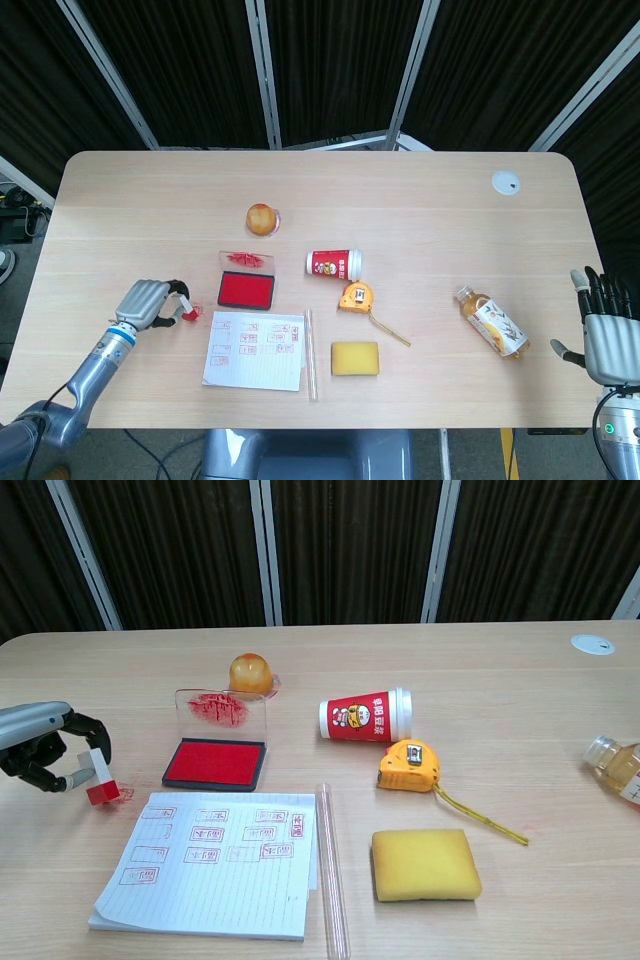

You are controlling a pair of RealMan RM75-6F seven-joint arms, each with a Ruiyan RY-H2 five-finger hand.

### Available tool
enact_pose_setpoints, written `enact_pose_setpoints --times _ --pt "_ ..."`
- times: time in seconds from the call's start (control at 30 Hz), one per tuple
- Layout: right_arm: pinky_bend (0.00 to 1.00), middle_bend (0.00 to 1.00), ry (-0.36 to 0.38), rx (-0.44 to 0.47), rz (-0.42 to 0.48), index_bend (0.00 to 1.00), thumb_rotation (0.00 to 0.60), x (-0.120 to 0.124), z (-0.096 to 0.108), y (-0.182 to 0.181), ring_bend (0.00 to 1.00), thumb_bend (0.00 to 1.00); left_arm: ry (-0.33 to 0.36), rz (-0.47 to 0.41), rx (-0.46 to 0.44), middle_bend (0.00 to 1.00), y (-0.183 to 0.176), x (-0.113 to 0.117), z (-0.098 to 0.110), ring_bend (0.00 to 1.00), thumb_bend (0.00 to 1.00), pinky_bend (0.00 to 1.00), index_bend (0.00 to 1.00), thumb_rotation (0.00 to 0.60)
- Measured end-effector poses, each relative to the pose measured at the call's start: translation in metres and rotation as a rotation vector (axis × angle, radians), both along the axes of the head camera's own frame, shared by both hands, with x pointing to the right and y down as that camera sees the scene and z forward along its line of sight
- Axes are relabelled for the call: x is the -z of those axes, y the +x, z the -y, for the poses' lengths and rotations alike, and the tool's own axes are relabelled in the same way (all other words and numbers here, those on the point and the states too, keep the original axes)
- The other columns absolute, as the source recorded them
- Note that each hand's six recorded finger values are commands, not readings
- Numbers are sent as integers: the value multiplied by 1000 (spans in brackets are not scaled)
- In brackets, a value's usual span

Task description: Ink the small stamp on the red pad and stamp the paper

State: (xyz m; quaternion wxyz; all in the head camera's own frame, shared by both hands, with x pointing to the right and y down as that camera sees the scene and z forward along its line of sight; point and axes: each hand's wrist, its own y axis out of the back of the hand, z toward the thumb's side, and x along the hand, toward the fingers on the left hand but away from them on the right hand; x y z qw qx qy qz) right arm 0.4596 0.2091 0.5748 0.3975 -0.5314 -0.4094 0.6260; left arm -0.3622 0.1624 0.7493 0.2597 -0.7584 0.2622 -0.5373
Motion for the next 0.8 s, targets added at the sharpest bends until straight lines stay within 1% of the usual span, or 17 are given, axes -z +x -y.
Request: enact_pose_setpoints --times 0.13,0.3,0.43,0.57,0.73,0.8 --pt "0 0 2 0 1 0 600 1 0 0 0 0 -1 -7 -3 398 1 2 -1 838 398 892 411 600" --pt "0 0 3 -2 3 0 600 1 0 0 0 0 -4 -13 -18 383 3 5 -5 836 314 891 393 600" --pt "0 0 3 -3 5 0 600 1 0 0 0 0 -5 -15 -33 375 5 9 -10 835 309 891 384 600" --pt "0 0 4 -2 5 0 600 2 0 0 0 0 -4 -15 -42 348 6 12 -13 831 310 889 343 600" --pt "0 0 6 -2 12 0 600 3 0 0 0 0 26 -28 -30 324 5 21 -10 827 306 886 324 600" --pt "0 0 7 -1 16 0 600 4 0 -1 0 0 50 -39 -19 316 3 28 -7 819 283 879 317 600"
